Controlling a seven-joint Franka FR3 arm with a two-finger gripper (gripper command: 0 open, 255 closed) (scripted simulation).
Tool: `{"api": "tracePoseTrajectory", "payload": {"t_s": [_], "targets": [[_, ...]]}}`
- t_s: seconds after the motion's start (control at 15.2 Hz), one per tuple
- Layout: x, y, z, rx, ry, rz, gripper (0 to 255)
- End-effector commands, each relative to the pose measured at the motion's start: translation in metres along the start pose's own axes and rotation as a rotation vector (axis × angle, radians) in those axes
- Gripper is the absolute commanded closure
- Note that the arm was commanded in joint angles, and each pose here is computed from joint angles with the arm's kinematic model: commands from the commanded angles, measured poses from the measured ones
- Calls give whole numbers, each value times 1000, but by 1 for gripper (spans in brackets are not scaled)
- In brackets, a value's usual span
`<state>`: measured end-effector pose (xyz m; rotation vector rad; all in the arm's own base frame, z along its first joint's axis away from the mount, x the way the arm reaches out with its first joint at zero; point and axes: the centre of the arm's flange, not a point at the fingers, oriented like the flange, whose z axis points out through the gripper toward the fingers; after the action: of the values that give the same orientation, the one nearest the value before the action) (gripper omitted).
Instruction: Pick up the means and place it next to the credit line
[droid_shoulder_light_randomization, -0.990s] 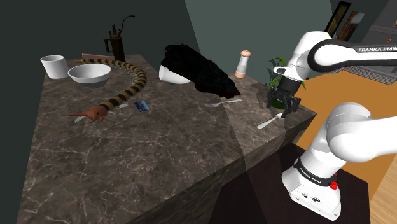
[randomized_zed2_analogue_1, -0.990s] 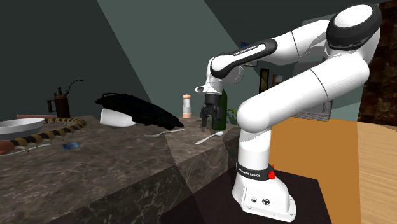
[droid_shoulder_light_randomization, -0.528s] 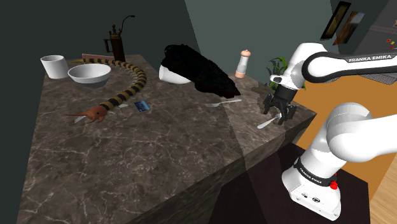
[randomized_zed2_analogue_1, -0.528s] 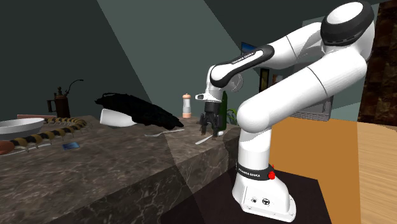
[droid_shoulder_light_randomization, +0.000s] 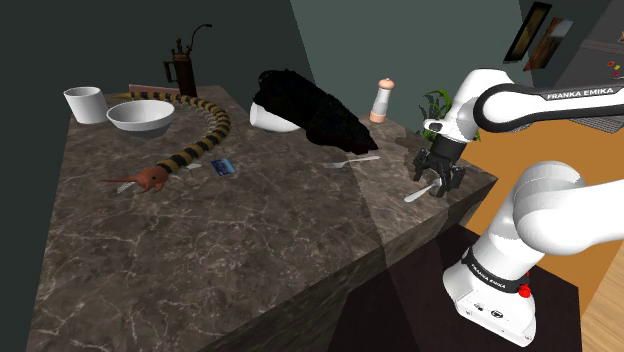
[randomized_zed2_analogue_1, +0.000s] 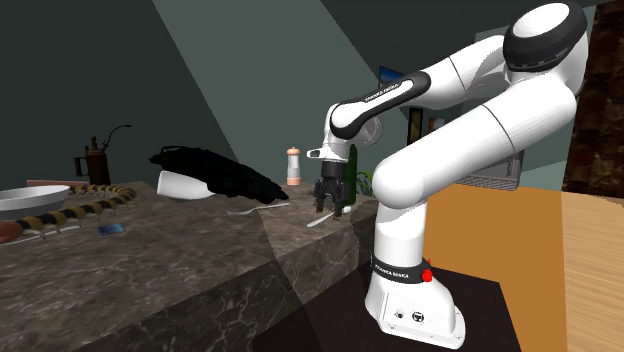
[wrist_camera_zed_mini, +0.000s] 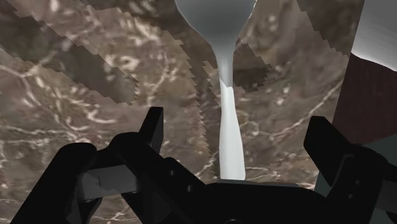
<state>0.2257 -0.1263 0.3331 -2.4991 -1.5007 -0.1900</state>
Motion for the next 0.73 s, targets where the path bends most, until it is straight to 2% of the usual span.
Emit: {"api": "tracePoseTrajectory", "payload": {"t_s": [0.0,0.66], "targets": [[0,0,0,0,0,0,255],[1,-1,-5,0,0,0,255]]}}
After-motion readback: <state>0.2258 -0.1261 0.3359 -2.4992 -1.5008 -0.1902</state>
